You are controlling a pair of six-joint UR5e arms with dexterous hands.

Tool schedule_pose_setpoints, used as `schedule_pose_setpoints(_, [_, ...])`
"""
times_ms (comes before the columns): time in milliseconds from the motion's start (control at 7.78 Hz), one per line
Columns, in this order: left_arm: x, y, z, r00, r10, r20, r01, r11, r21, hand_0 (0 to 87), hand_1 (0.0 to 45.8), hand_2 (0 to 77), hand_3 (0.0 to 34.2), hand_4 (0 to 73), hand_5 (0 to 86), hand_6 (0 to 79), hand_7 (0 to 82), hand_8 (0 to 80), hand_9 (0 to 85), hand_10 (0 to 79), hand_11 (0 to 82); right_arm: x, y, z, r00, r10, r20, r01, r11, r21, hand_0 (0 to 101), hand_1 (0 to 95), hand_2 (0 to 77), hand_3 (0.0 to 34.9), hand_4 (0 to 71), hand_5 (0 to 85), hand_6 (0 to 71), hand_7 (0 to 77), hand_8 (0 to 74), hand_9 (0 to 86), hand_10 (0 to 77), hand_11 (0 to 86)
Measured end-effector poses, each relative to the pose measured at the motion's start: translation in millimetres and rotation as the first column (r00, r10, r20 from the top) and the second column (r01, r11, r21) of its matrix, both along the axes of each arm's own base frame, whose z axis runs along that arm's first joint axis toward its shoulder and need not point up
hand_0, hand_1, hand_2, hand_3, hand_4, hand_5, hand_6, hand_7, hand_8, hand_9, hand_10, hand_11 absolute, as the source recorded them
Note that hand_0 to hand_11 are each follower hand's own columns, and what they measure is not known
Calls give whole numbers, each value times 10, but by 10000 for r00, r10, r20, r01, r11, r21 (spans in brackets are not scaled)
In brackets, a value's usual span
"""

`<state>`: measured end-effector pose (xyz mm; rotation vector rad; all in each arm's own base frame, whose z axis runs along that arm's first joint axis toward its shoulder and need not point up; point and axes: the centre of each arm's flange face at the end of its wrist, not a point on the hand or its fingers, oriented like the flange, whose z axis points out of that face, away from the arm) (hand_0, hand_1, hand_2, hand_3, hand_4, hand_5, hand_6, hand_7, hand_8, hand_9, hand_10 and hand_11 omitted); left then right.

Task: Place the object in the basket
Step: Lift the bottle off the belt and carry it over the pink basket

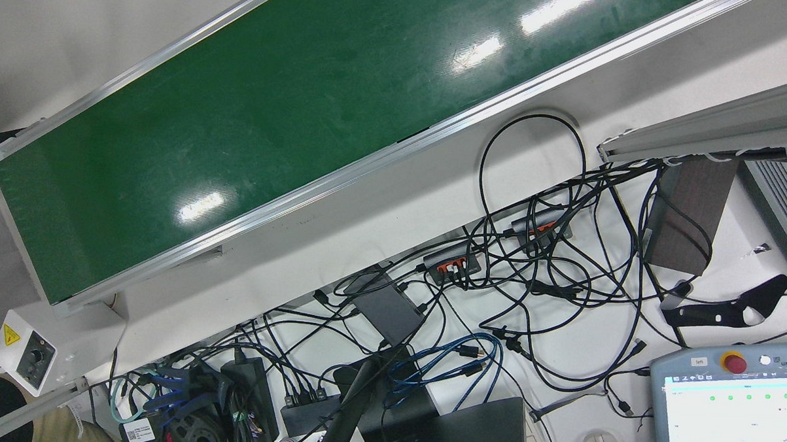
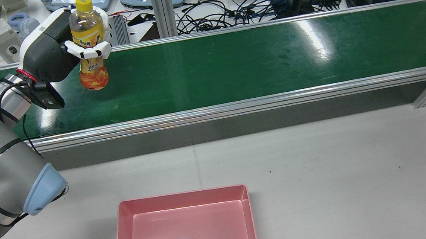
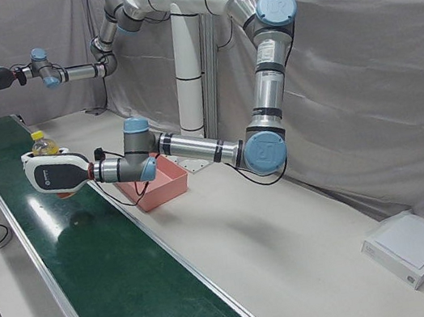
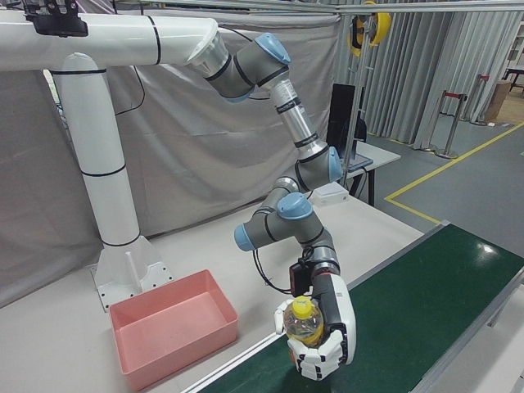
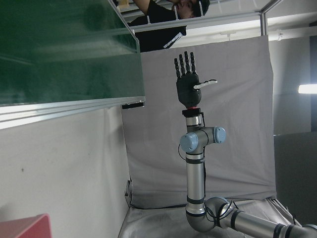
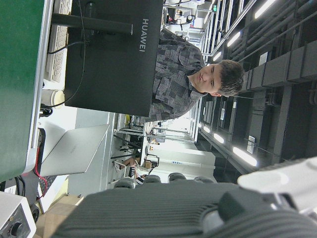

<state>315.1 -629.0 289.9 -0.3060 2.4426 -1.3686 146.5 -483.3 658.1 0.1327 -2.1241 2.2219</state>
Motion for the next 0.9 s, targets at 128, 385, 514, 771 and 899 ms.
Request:
schedule_pose_setpoints(128, [61,177,-113,9995,258,-180,-253,9993,258,635,65,507,0,513,513,649,556,611,589,573,595,0,0,0,10000,1,0,-1,10000,0,3,0,5,0,0,0,0,5,0,0,0,0])
schedule_pose_setpoints(385, [309,631,-145,9942,1049,-244,-1035,9932,541,635,65,507,0,513,513,649,556,611,627,573,595,0,0,0,10000,0,0,0,10000,-1,3,0,5,1,0,0,0,5,0,0,0,0])
schedule_pose_setpoints(514, [473,823,-163,9890,1456,-274,-1435,9875,655,635,65,507,0,491,529,654,556,611,627,573,595,0,0,0,10000,0,0,0,10000,0,3,0,5,0,0,0,0,5,0,0,0,0])
schedule_pose_setpoints(771, [699,1298,-351,9746,2234,-164,-2197,9675,1250,633,65,507,0,404,589,633,578,611,627,573,600,0,0,0,10000,1,0,-1,10000,0,3,0,5,0,0,0,0,5,0,0,0,0])
schedule_pose_setpoints(899, [734,1623,-451,9674,2531,89,-2515,9556,1533,630,76,513,0,404,589,633,578,611,627,573,600,0,0,0,10000,0,0,0,10000,-1,3,0,5,0,0,0,0,5,0,0,0,0])
